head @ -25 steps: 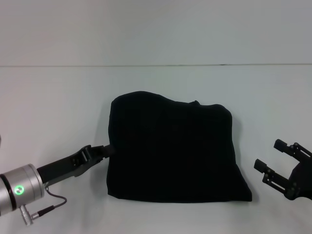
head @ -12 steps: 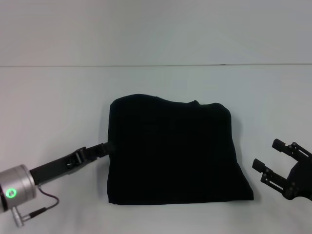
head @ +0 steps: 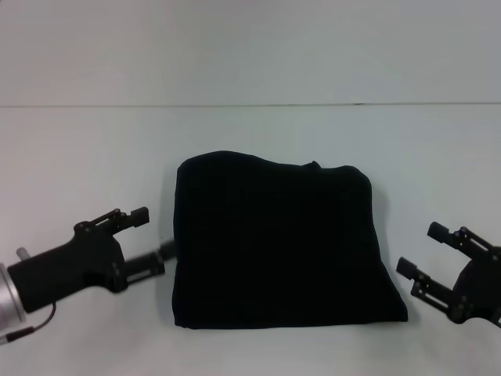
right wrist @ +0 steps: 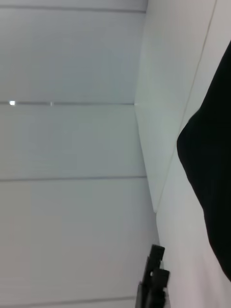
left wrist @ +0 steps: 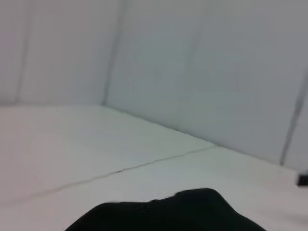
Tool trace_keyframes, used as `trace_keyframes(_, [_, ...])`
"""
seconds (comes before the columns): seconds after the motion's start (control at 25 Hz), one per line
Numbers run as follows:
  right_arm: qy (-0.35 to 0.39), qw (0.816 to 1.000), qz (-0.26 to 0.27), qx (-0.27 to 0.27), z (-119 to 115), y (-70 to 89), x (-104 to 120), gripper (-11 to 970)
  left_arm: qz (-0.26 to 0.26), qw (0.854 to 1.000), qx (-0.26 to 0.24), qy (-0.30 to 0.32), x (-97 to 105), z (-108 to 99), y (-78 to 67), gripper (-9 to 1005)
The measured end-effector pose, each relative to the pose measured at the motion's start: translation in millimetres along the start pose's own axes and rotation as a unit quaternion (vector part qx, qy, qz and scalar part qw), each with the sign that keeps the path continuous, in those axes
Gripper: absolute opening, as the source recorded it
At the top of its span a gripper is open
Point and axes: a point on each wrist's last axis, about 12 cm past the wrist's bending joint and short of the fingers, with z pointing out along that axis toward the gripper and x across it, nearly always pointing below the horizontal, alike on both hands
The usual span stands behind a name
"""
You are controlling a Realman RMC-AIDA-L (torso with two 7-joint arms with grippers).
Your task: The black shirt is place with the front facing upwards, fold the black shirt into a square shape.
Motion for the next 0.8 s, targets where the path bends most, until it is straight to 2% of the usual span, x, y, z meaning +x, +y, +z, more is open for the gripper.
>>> trace_keyframes(0.08, [0.001, 1.0, -0.003, -0.014, 1, 4.0, 1, 779, 0.063, 0.998, 0.015, -0.007, 6, -2, -8.5, 714])
trace_keyframes(0.16, [0.007, 1.0, -0.007, -0.026, 1, 8.7, 3, 779, 0.091, 0.995, 0.024, -0.016, 13, -3, -16.6, 800])
trace_keyframes(0.32, [0.018, 0.999, -0.001, -0.036, -5, 17.4, 10, 779, 0.074, 0.997, 0.036, -0.006, 27, -3, -26.3, 948])
trace_keyframes(0.56, [0.043, 0.999, 0.002, -0.008, -15, 22.9, 22, 779, 0.039, 0.998, 0.036, 0.039, 48, -3, -32.8, 949])
trace_keyframes(0.8, [0.051, 0.999, 0.004, -0.005, -16, 24.0, 25, 781, 0.022, 0.998, 0.039, 0.044, 48, 2, -32.0, 948])
